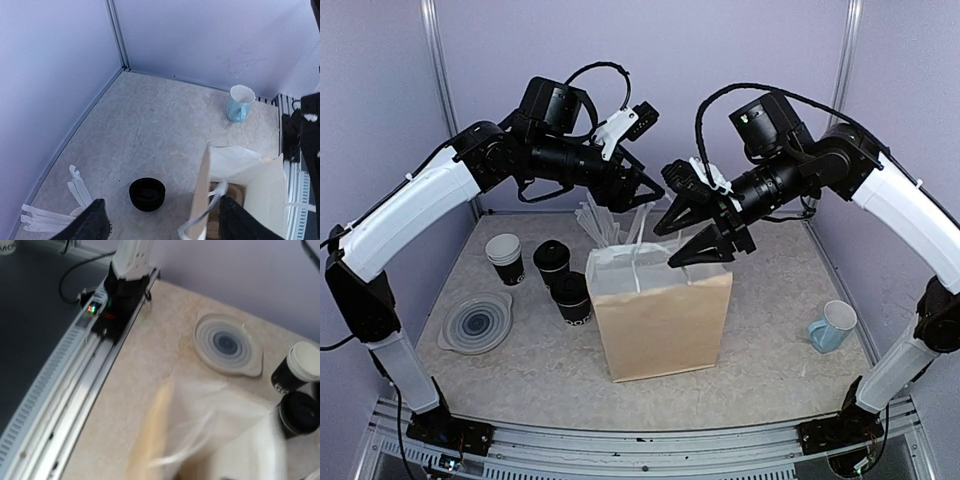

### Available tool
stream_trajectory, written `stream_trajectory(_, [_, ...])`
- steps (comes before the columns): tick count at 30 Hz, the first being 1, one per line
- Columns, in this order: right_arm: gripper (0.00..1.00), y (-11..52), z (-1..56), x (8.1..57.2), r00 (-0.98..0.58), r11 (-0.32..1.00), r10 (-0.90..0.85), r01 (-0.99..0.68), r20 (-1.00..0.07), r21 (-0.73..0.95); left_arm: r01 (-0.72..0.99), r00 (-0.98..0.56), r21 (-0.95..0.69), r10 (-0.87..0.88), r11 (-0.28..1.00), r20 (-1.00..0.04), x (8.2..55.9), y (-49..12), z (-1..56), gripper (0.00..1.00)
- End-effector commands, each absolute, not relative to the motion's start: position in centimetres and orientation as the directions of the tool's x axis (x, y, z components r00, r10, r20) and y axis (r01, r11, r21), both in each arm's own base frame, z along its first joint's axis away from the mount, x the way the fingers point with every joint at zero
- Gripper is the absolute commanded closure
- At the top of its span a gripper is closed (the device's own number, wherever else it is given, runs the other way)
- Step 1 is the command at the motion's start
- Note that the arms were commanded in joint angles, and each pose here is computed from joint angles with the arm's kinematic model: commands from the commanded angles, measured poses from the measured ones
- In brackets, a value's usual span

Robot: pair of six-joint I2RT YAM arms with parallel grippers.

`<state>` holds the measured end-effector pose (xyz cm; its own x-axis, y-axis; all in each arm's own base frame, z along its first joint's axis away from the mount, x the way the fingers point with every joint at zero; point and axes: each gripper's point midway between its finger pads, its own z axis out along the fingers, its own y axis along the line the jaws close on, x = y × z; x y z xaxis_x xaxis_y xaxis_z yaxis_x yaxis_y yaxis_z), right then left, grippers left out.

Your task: Pack the takeout coffee

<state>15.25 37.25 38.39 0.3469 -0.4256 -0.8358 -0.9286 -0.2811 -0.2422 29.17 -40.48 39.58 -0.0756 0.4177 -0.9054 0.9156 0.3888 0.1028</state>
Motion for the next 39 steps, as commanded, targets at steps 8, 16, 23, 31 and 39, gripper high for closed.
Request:
stream_trajectory(8, [0.24, 30.8, 38.8, 15.9, 0.325, -0.239, -0.453, -0.941, -0.83, -0.237, 0.917, -0.048, 0.148, 0.471, 0.37, -0.881, 24.2, -38.0, 38.4, 0.01])
stream_trajectory(16, [0.3, 29.9, 35.3, 24.1, 0.172, -0.031, -0.552, -0.982, -0.816, -0.186, 0.791, -0.124, 0.156, 0.405, 0.592, -0.906, 26.5, -32.8, 39.1, 0.01])
stream_trajectory(23, [0.28, 31.1, 31.5, 26.0, 0.093, -0.071, -0.589, -0.995, -0.803, -0.064, 0.622, -0.26, 0.123, 0.352, 0.773, -0.899, 29.7, -27.2, 36.8, 0.01])
stream_trajectory(31, [0.24, 32.3, 29.3, 26.2, 0.04, -0.144, -0.62, -0.987, -0.784, 0.064, 0.593, -0.3, 0.079, 0.311, 0.801, -0.902, 29.6, -25.7, 35.1, 0.03])
stream_trajectory(39, [0.29, 33.0, 28.7, 26.6, 0.002, -0.143, -0.625, -0.983, -0.781, 0.112, 0.506, -0.488, 0.03, 0.315, 0.862, -0.814, 31.3, -23.5, 30.1, 0.13])
